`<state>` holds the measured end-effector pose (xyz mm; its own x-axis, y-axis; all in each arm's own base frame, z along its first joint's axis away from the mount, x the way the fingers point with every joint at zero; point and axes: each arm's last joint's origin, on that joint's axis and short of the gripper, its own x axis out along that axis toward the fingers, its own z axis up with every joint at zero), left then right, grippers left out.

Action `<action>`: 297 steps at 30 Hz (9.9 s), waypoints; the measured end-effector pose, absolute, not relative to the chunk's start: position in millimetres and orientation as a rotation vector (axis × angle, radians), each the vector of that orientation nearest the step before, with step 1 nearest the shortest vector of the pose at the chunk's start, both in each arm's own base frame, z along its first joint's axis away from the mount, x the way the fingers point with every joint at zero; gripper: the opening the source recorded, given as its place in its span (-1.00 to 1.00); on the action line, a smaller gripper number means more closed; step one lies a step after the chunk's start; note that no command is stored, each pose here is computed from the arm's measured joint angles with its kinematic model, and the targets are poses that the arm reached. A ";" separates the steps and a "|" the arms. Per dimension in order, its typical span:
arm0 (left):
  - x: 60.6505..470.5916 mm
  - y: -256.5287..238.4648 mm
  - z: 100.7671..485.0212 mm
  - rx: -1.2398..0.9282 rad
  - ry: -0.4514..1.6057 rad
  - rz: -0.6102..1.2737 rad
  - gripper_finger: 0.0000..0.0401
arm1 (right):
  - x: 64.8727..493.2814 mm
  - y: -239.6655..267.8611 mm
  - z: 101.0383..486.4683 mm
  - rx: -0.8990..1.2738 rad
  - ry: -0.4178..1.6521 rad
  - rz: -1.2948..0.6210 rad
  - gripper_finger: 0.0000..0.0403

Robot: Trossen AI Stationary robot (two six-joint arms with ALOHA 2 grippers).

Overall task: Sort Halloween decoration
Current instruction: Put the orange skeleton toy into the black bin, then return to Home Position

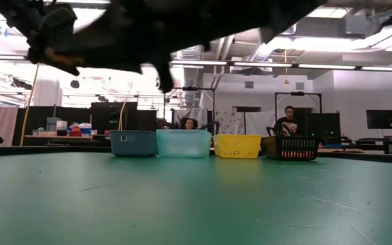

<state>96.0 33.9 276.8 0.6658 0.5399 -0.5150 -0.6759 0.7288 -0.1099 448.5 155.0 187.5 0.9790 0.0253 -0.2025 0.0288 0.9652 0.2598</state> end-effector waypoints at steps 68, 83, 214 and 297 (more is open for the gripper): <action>93.7 36.6 276.9 -0.305 0.450 0.817 0.30 | 191.1 -89.2 177.3 0.449 0.406 -1.091 -0.94; 94.0 36.3 276.8 -0.311 0.453 0.804 0.30 | 184.3 -108.1 172.6 0.553 0.440 -1.054 -0.28; 93.2 1.0 174.1 -0.447 0.001 0.200 0.30 | 97.5 1.3 169.7 0.120 -0.053 -0.133 -0.31; 93.2 1.0 173.5 -0.444 0.006 0.199 0.30 | 97.6 1.4 169.0 0.119 -0.049 -0.131 -0.31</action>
